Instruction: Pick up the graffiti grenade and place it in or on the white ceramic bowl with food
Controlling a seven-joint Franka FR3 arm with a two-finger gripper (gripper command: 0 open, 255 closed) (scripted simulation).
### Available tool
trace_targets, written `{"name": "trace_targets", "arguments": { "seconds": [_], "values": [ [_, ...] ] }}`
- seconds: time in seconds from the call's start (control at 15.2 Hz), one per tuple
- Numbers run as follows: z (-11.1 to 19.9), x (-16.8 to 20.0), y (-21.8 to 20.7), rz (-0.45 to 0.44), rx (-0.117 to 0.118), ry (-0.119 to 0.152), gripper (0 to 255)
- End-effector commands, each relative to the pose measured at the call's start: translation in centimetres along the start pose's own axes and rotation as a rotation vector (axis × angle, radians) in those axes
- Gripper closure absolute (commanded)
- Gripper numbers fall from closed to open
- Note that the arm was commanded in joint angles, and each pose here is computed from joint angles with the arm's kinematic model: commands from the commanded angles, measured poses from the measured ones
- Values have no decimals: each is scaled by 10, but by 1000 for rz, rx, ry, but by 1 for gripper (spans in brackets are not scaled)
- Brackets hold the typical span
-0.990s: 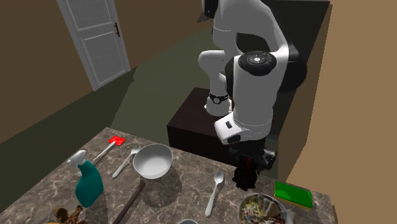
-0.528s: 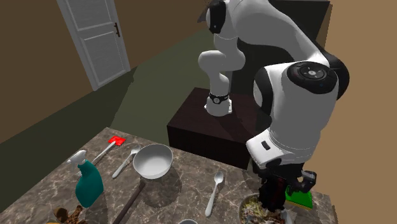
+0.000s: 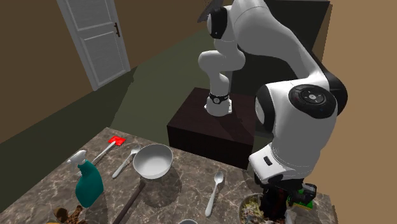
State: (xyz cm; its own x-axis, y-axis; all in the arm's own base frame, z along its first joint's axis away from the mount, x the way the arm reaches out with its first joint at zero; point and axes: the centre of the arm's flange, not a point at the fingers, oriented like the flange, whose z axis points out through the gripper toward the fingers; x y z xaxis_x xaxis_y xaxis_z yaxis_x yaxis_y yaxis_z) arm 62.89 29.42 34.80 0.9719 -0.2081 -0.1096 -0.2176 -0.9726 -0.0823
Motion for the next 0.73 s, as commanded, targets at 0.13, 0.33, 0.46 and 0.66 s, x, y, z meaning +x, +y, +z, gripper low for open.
{"name": "trace_targets", "arguments": {
  "seconds": [0.13,0.33,0.46,0.66],
  "values": [
    [20,3,2,0,1,1,255],
    [36,4,3,0,1,1,255],
    [46,5,4,0,1,1,255],
    [58,7,5,0,1,1,255]
  ]
}}
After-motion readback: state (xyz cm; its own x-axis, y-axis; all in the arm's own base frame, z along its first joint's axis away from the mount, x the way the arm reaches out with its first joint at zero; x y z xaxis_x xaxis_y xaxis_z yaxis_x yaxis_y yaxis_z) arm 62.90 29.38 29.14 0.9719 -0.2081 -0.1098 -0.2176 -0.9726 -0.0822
